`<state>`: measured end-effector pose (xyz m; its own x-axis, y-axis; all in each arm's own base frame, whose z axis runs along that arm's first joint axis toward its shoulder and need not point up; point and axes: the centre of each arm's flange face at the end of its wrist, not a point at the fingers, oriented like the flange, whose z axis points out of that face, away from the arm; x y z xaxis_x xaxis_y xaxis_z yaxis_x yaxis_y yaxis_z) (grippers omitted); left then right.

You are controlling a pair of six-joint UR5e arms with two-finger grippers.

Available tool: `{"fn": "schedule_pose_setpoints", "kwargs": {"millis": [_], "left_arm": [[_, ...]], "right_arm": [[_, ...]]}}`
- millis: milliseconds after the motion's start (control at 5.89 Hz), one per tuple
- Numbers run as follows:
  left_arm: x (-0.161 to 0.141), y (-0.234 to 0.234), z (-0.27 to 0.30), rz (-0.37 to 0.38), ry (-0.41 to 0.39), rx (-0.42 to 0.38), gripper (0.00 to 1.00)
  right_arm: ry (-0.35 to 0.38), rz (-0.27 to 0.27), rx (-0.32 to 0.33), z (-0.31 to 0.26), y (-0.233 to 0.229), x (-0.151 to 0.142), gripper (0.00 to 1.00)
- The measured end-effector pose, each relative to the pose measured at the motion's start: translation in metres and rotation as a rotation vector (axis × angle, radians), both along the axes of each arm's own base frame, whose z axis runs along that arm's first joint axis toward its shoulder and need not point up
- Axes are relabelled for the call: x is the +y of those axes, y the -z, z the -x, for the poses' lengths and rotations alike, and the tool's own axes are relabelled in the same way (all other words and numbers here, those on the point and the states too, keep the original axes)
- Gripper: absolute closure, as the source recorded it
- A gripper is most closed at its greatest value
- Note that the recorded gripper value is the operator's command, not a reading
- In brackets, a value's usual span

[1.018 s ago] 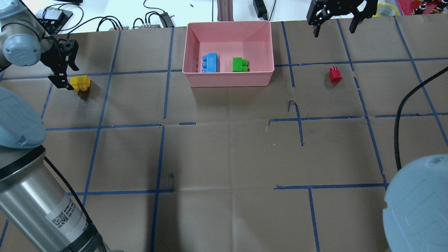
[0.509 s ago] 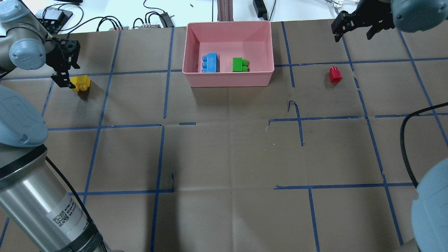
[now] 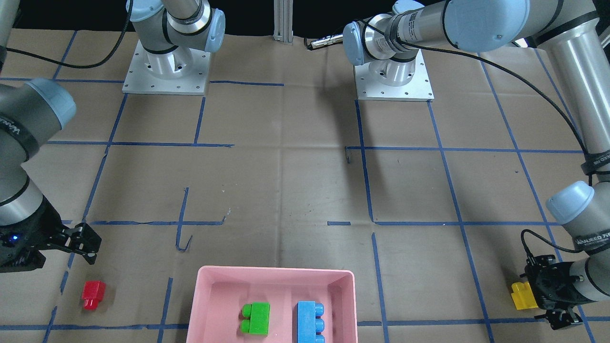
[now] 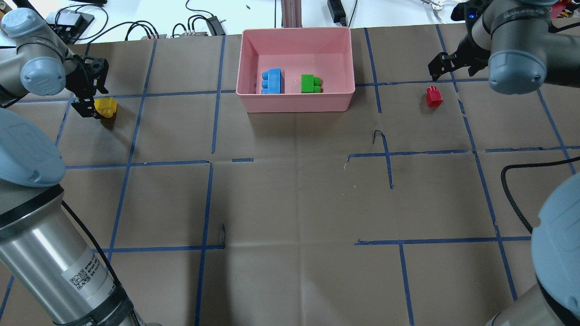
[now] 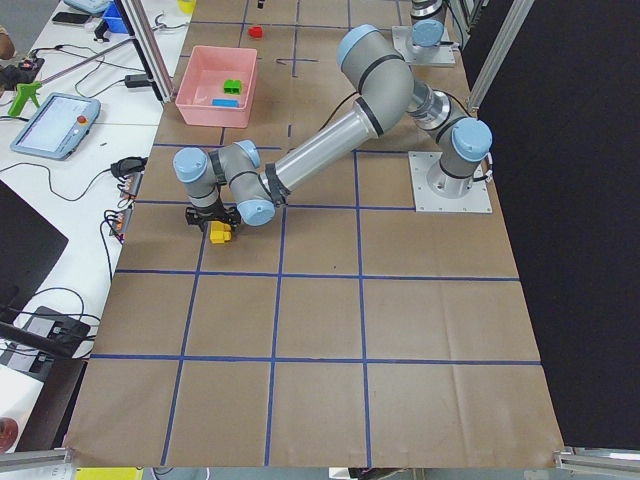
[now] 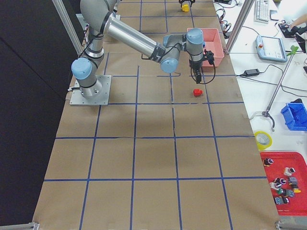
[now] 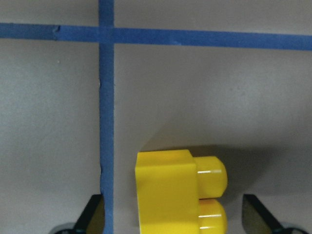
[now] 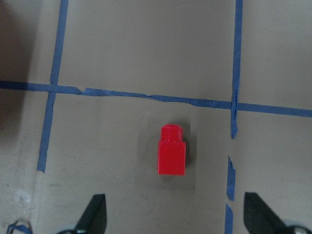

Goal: Put all blocks into box

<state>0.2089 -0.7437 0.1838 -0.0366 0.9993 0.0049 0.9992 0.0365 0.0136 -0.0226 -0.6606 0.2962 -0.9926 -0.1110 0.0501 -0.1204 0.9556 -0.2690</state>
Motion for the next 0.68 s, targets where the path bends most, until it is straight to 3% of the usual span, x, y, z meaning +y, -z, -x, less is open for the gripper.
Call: {"fn": "schedule_pose_setpoints", "kwargs": {"millis": [170, 679], "left_arm": [[0.004, 0.005, 0.002, -0.006, -0.001, 0.018, 0.01], [0.01, 0.006, 0.0, 0.003, -0.01, 0.059, 0.02]], "right_arm": [[-0.026, 0.019, 0.015, 0.005, 0.025, -0.009, 0.01], [-0.028, -0.029, 0.001, 0.017, 0.081, -0.018, 0.01]]}}
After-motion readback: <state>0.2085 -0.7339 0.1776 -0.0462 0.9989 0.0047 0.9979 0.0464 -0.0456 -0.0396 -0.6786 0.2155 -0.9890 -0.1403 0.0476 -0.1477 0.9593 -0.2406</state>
